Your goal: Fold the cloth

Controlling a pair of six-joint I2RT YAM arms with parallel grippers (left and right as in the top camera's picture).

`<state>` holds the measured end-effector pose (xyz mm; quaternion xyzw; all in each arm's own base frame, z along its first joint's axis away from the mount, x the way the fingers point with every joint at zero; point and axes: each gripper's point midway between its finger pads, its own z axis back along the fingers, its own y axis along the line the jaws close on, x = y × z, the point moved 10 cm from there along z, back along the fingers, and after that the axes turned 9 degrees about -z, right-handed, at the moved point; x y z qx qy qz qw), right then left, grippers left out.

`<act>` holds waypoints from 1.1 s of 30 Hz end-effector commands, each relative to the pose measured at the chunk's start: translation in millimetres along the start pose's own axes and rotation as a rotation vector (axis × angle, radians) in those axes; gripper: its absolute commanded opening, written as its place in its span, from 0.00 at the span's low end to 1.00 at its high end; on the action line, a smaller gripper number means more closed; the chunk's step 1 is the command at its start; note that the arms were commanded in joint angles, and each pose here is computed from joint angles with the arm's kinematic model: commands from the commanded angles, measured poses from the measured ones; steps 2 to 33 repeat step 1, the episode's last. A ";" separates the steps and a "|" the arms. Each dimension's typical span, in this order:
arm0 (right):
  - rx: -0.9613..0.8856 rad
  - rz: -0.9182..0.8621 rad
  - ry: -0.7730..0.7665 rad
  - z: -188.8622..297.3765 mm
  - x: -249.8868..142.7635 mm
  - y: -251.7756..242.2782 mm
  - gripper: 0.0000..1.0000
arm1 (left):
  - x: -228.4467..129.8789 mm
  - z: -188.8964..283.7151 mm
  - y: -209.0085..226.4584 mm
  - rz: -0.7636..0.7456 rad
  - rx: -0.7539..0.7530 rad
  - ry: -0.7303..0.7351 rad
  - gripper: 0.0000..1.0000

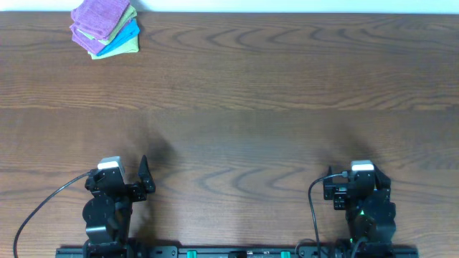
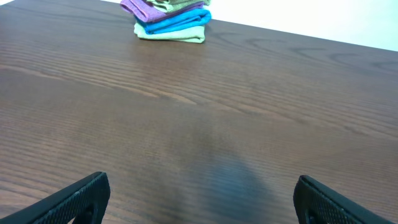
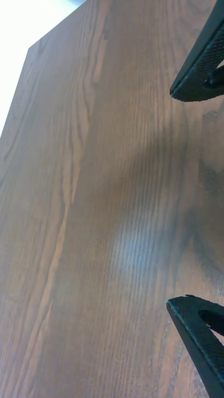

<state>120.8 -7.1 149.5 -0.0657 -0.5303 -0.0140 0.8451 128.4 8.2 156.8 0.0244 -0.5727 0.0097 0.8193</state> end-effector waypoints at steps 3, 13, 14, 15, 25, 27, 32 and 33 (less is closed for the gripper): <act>0.004 0.003 -0.003 -0.3 -1.4 -0.1 0.98 | -6.5 -3.0 0.1 0.003 0.007 0.013 0.96; 0.004 0.003 -0.003 -0.3 -1.4 -0.1 0.98 | -6.5 -3.0 0.1 0.003 0.007 0.013 0.96; 0.004 0.003 -0.003 -0.3 -1.4 -0.1 0.98 | -6.5 -3.0 0.1 0.003 0.007 0.013 0.96; 0.004 0.003 -0.003 -0.3 -1.4 -0.1 0.98 | -6.5 -3.0 0.1 0.003 0.007 0.013 0.96; 0.004 0.003 -0.003 -0.3 -1.4 -0.1 0.98 | -6.5 -3.0 0.1 0.003 0.007 0.013 0.96; 0.004 0.003 -0.003 -0.3 -1.4 -0.1 0.98 | -6.5 -3.0 0.1 0.003 0.007 0.013 0.96; 0.004 0.003 -0.003 -0.3 -1.4 -0.1 0.98 | -6.5 -3.0 0.1 0.003 0.007 0.013 0.96; 0.004 0.003 -0.003 -0.3 -1.4 -0.1 0.98 | -6.5 -3.0 0.1 0.003 0.007 0.013 0.96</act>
